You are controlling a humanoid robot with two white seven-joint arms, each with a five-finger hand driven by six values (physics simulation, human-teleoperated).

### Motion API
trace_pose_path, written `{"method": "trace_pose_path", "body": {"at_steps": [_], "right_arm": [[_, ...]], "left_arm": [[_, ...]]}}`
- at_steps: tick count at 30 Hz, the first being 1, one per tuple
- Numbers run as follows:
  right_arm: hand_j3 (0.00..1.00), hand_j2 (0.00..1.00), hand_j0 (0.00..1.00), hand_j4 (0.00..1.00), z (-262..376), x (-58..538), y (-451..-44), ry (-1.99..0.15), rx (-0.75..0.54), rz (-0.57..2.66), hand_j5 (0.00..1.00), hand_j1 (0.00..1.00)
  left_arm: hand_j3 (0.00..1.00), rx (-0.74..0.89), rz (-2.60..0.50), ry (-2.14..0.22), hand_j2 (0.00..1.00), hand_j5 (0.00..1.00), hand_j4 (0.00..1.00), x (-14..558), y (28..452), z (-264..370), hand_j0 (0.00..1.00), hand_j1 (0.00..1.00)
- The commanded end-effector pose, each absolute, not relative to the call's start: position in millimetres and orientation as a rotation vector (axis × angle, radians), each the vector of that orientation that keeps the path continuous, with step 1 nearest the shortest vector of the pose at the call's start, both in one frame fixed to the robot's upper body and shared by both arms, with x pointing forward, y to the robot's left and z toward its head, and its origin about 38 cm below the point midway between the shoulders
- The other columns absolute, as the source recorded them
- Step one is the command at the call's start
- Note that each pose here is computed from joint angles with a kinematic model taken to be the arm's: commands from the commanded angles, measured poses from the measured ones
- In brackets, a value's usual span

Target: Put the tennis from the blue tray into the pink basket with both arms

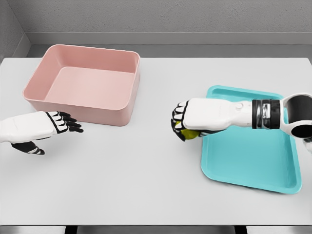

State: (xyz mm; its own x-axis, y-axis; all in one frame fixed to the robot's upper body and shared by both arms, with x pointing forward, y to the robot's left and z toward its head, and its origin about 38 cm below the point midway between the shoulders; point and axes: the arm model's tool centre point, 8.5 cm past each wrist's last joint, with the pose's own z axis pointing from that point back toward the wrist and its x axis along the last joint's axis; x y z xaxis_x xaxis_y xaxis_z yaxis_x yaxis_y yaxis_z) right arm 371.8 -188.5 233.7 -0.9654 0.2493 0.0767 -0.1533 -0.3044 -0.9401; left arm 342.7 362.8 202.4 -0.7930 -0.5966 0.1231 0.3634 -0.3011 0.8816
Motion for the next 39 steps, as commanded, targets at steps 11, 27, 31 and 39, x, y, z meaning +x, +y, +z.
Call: {"method": "trace_pose_path", "body": {"at_steps": [11, 27, 31, 39], "right_arm": [[0.31, 0.31, 0.31, 0.31, 222, 357, -119, -1.774, 0.042, 2.434, 0.31, 0.31], [0.31, 0.31, 0.31, 0.31, 209, 351, -21, -1.871, 0.180, 2.496, 0.31, 0.31], [0.31, 0.31, 0.31, 0.31, 192, 366, -6, -1.818, 0.185, 2.469, 0.31, 0.31], [0.31, 0.31, 0.31, 0.31, 172, 385, 3, -1.730, 0.177, 2.446, 0.31, 0.31]], "left_arm": [[1.00, 0.307, -2.115, -1.348, 1.00, 1.00, 1.00, 343, 365, 204, 1.00, 1.00], [1.00, 0.302, -2.116, -1.338, 1.00, 1.00, 1.00, 342, 366, 201, 1.00, 1.00], [1.00, 0.302, -2.116, -1.338, 1.00, 1.00, 1.00, 342, 366, 201, 1.00, 1.00], [1.00, 0.306, -2.109, -1.331, 1.00, 1.00, 1.00, 343, 368, 201, 1.00, 1.00]]}}
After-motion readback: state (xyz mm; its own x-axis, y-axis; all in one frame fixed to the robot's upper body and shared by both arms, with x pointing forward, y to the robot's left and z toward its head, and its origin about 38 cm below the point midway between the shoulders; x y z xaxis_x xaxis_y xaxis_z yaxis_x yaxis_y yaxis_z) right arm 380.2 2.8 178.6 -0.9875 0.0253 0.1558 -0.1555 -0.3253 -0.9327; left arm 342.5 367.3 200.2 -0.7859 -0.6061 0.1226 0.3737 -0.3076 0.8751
